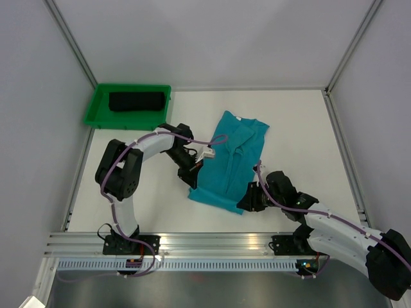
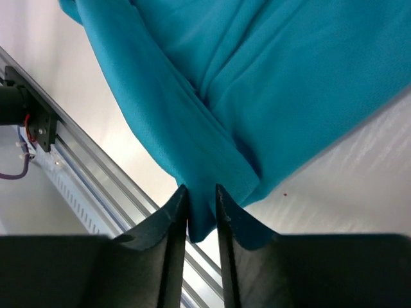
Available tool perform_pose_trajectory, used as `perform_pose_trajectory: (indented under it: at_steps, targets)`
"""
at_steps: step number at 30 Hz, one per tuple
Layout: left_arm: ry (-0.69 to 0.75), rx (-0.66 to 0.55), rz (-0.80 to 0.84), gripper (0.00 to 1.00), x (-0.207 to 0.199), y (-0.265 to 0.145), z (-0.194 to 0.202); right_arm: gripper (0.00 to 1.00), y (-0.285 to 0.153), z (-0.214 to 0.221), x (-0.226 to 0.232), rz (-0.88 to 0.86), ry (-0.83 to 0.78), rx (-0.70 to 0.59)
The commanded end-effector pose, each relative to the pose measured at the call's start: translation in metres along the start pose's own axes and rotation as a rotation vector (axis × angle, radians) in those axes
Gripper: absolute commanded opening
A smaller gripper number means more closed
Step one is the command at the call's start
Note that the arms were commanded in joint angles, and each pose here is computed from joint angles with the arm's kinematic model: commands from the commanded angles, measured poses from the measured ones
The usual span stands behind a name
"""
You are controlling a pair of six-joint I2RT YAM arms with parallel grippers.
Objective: Roll the t-shirts
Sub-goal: Roll the tshirt
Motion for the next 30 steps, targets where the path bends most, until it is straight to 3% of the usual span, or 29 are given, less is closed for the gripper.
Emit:
perform_pose_trajectory:
  at_steps: [1,2,5,11,23,30]
  targets:
    - [-0.008,-0.043,0.016,0.02,0.000,-0.003,-0.016,0.27,0.003,0.002,-0.009,0.030,0.041,-0.034]
    - [-0.007,-0.042,0.010,0.02,0.002,-0.004,-0.018,0.12,0.004,0.004,-0.009,0.026,0.060,-0.033]
    - [-0.018,-0.030,0.009,0.02,0.005,-0.002,-0.016,0.00,0.005,0.011,-0.005,-0.011,0.094,-0.015]
    - [-0.023,-0.011,-0.002,0.08,0.013,0.001,-0.013,0.00,0.005,0.024,-0.008,0.001,0.194,0.014]
    - [-0.093,0.062,-0.112,0.09,0.046,0.008,-0.001,0.03,0.005,0.021,-0.032,0.141,0.198,0.000]
    - [-0.082,0.067,-0.182,0.15,0.052,0.001,-0.002,0.02,0.008,0.020,-0.033,0.159,0.182,0.029]
Point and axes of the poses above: each gripper's point midway between its finger pads, its own y axis out along the fingers, its own x axis along the line the jaws close on, z = x × y, the point moved 1 cm from there along -y, back along the fingers, and after that the axes turned 4 degrees about -y, right-handed, at the moved point
